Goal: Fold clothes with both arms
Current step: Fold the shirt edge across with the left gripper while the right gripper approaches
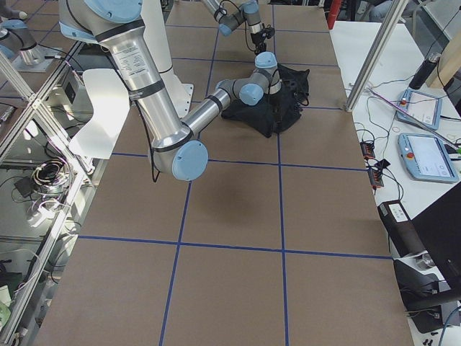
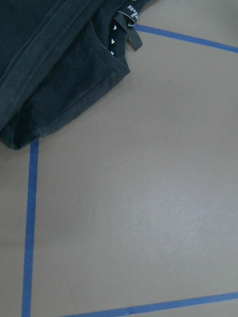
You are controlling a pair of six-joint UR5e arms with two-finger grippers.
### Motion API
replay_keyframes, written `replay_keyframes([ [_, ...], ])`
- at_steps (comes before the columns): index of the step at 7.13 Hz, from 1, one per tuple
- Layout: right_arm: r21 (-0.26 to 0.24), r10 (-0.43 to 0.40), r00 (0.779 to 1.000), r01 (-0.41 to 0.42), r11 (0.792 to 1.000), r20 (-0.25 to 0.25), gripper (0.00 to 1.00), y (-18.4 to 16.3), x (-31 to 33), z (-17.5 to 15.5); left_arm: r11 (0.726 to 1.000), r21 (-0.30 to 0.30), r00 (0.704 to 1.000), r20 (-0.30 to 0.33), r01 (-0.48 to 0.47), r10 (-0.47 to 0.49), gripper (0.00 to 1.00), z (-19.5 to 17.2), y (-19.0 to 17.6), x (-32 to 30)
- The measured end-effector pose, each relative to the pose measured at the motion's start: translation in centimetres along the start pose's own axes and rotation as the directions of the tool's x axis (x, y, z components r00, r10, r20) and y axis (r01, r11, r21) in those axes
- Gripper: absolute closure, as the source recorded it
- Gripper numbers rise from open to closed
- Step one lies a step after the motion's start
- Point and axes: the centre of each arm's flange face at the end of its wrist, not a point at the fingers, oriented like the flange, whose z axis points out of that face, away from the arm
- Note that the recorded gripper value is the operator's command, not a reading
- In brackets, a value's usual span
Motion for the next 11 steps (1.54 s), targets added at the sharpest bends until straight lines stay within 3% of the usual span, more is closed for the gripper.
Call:
replay_keyframes([
  [3,-0.002,-0.006,1.0,0.006,1.0,0.005,0.0,0.4,-0.5,0.0,1.0,0.018,0.993,0.117,-0.025,0.023,1.0,5.0,-12.4,-4.7],
  [4,0.0,-0.008,1.0,0.008,1.0,0.008,0.0,0.5,-0.6,-0.2,0.999,0.02,0.989,0.143,-0.03,0.026,0.07,6.3,-15.6,-5.0],
  [5,0.001,-0.011,1.0,0.011,1.0,0.012,0.0,0.6,-0.8,-0.3,0.999,0.027,0.987,0.157,-0.041,0.037,0.0,6.8,-17.1,-5.3],
  [7,0.001,0.008,1.0,-0.008,1.0,0.013,0.01,1.7,-2.2,0.3,0.995,0.052,0.987,0.143,-0.088,0.08,0.0,5.1,-17.3,-6.8],
  [9,0.039,0.086,0.996,-0.086,0.996,0.014,0.02,3.7,-6.5,1.3,0.993,0.042,0.994,0.038,-0.108,0.106,0.0,1.2,-13.9,-8.9],
  [11,0.099,0.172,0.985,-0.174,0.98,0.033,0.09,5.3,-11.6,4.6,0.992,0.049,0.994,-0.005,-0.112,0.113,0.0,-1.4,-11.2,-9.3],
])
